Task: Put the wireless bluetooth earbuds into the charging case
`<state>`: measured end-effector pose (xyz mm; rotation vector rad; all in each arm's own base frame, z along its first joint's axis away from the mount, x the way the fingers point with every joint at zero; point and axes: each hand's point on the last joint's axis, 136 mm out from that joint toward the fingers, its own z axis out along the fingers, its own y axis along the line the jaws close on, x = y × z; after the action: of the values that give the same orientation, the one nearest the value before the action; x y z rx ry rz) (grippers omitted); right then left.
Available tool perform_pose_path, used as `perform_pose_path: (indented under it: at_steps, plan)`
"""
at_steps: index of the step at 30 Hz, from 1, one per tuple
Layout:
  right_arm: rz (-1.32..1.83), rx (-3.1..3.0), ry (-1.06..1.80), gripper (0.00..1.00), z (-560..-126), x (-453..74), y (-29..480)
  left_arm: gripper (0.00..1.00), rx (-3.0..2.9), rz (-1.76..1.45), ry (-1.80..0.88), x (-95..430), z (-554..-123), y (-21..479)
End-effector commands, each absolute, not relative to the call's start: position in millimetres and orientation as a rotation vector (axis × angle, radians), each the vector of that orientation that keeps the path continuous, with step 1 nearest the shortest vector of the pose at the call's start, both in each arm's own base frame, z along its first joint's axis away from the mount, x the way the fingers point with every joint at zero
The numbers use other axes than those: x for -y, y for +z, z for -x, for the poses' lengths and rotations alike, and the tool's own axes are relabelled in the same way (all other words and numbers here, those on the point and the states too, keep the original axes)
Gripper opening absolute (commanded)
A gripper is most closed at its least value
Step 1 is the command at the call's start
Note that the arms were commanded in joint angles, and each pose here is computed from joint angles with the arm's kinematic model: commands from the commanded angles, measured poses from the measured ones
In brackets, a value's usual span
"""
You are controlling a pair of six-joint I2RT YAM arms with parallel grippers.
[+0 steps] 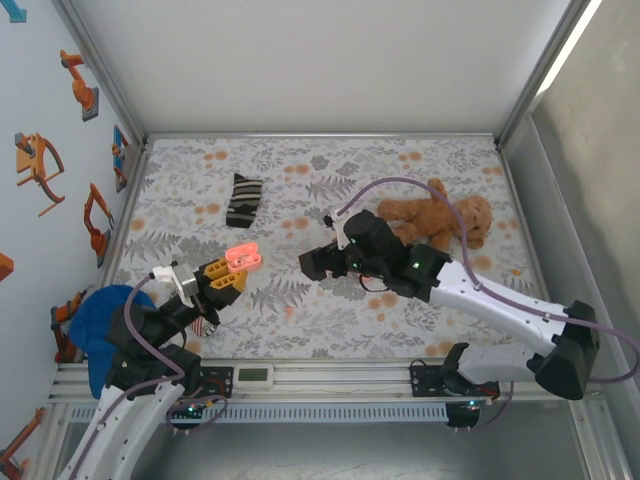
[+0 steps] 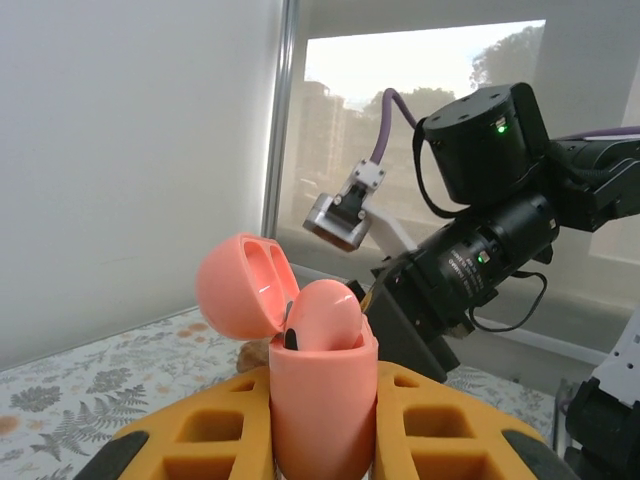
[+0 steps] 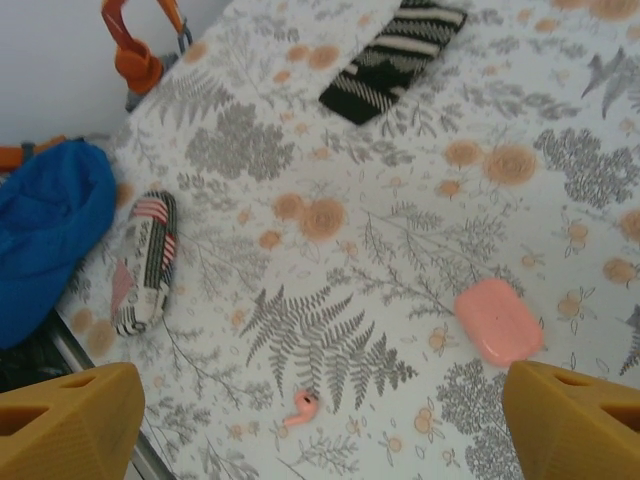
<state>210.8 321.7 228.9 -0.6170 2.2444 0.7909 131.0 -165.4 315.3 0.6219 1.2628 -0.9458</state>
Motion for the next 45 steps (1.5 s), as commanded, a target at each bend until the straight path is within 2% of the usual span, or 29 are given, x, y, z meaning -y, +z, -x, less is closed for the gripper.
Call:
perform_pose_path:
  at_steps: [1, 4, 9, 21, 31, 45]
  plan:
    - [0.581, -2.388, 0.881, 0.84, -198, -331, 204, 0.0, -1.234, -0.629, -0.912, 162, -128, 326]
    - [0.569, -2.439, 0.944, 0.75, -193, -341, 187, 0.0, -1.241, -0.629, -0.907, 162, -129, 325]
    - [0.575, -2.528, 0.906, 0.68, -189, -347, 153, 0.0, -1.243, -0.626, -0.907, 161, -128, 324]
    - [0.83, -2.577, 0.498, 0.71, -180, -372, 74, 0.0, -1.241, -0.623, -0.903, 160, -128, 324]
    - [0.978, -2.565, 0.368, 0.71, -182, -399, 46, 0.0, -1.235, -0.624, -0.9, 160, -127, 326]
    - [1.12, -2.644, 0.172, 0.72, -167, -383, 11, 0.0, -1.246, -0.62, -0.894, 160, -130, 323]
